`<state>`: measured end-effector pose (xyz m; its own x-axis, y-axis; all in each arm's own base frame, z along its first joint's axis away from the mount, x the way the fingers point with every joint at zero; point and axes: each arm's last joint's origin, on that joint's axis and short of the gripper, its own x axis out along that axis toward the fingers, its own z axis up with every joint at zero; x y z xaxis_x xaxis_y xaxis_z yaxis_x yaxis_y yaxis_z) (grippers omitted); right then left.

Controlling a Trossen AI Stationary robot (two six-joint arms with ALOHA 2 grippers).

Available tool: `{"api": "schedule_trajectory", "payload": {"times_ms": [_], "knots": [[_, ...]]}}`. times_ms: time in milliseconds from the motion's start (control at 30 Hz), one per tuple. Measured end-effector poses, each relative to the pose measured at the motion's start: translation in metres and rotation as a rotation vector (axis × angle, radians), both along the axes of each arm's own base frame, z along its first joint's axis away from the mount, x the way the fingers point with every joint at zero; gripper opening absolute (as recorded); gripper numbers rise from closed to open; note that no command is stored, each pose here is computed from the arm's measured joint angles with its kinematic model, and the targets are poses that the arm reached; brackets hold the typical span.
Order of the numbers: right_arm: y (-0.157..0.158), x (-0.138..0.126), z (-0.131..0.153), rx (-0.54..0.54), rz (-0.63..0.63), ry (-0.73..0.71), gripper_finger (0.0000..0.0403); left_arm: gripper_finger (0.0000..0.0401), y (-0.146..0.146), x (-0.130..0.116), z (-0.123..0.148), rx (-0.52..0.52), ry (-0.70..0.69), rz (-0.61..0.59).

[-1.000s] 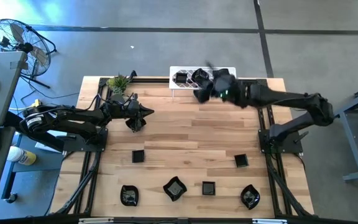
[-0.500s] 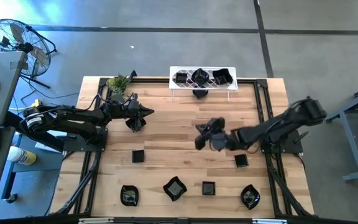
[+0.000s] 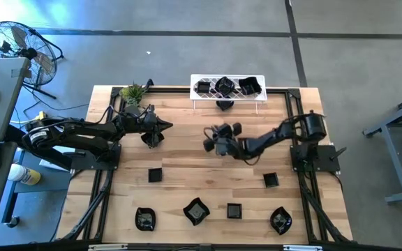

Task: Pick & Place Mini shaped plates
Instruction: Stack the leaf shaped plate on top of the leaf shaped plate on the shelf

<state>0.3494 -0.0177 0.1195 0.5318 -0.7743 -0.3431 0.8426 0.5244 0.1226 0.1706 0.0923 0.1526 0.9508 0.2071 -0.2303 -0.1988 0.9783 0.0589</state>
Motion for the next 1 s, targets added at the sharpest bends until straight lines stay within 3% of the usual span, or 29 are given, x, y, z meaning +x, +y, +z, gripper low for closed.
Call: {"api": "schedule_trajectory", "payload": {"times_ms": [233, 400, 700, 1000], "knots": [[-0.045, -0.004, -0.003, -0.022, -0.028, 0.148, 0.014, 0.0004, 0.0, 0.0, -0.001, 0.007, 0.007, -0.003], [-0.068, -0.008, -0.004, -0.047, -0.024, 0.226, 0.0174, 0.0004, 0.0, 0.0, 0.0, 0.008, 0.007, -0.003], [-0.093, -0.014, -0.005, -0.041, 0.016, 0.29, 0.0181, 0.0004, 0.0, 0.0, 0.0, 0.01, 0.007, -0.004], [-0.093, -0.012, -0.017, -0.065, 0.016, 0.324, 0.0181, 0.0004, 0.0, 0.0, 0.0, 0.01, 0.005, -0.004]]}}
